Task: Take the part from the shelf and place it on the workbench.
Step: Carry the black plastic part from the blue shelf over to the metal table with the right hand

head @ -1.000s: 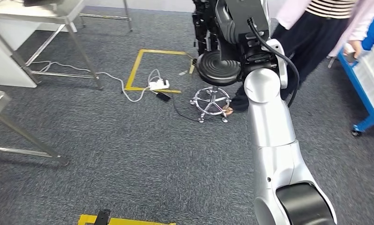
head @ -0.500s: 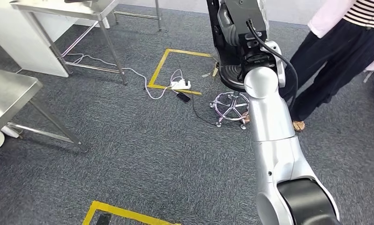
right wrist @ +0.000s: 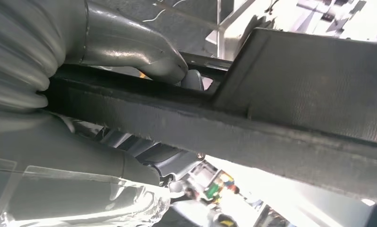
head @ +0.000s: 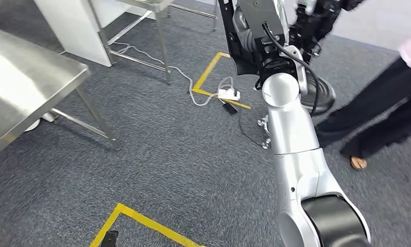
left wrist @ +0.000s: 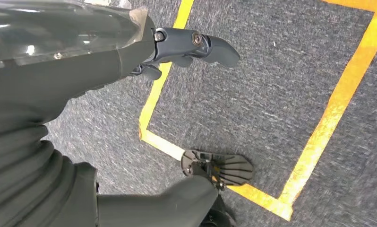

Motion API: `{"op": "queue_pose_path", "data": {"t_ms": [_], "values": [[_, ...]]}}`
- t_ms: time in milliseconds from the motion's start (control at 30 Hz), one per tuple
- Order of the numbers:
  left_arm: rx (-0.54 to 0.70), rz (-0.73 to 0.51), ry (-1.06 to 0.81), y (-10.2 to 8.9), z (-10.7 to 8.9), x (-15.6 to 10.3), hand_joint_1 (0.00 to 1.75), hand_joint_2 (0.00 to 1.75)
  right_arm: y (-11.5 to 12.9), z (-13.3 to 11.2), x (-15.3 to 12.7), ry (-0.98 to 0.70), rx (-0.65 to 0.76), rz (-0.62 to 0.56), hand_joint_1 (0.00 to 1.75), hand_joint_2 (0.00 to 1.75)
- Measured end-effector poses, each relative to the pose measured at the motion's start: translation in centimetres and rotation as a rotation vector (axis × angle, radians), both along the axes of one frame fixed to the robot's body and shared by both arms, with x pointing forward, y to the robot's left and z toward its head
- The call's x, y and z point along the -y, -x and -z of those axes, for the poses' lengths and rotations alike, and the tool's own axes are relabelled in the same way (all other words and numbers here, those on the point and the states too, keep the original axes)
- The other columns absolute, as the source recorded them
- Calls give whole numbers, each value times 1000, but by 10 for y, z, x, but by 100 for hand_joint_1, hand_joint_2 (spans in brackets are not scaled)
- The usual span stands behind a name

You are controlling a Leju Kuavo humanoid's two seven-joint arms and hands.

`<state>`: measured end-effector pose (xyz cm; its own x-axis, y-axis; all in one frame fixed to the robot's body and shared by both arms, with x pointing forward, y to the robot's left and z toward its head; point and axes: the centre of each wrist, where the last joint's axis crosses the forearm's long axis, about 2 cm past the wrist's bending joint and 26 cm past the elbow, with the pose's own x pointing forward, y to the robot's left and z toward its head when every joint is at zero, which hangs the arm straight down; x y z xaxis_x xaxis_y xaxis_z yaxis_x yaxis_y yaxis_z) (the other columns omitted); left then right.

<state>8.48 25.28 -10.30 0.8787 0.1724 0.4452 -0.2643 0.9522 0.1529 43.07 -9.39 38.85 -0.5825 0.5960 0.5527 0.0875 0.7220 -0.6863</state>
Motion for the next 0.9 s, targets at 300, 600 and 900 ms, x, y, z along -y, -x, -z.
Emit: {"op": "queue_pose_path", "data": {"t_ms": [300,600,900], "values": [[26,-18,8,2,0,0,0,175,-9,-8,10,57,7,69,175,175],[41,-41,12,7,1,-1,0,175,-20,-16,27,113,8,115,175,175],[49,-48,13,4,1,-2,0,175,-24,-14,32,127,1,126,175,175]]}}
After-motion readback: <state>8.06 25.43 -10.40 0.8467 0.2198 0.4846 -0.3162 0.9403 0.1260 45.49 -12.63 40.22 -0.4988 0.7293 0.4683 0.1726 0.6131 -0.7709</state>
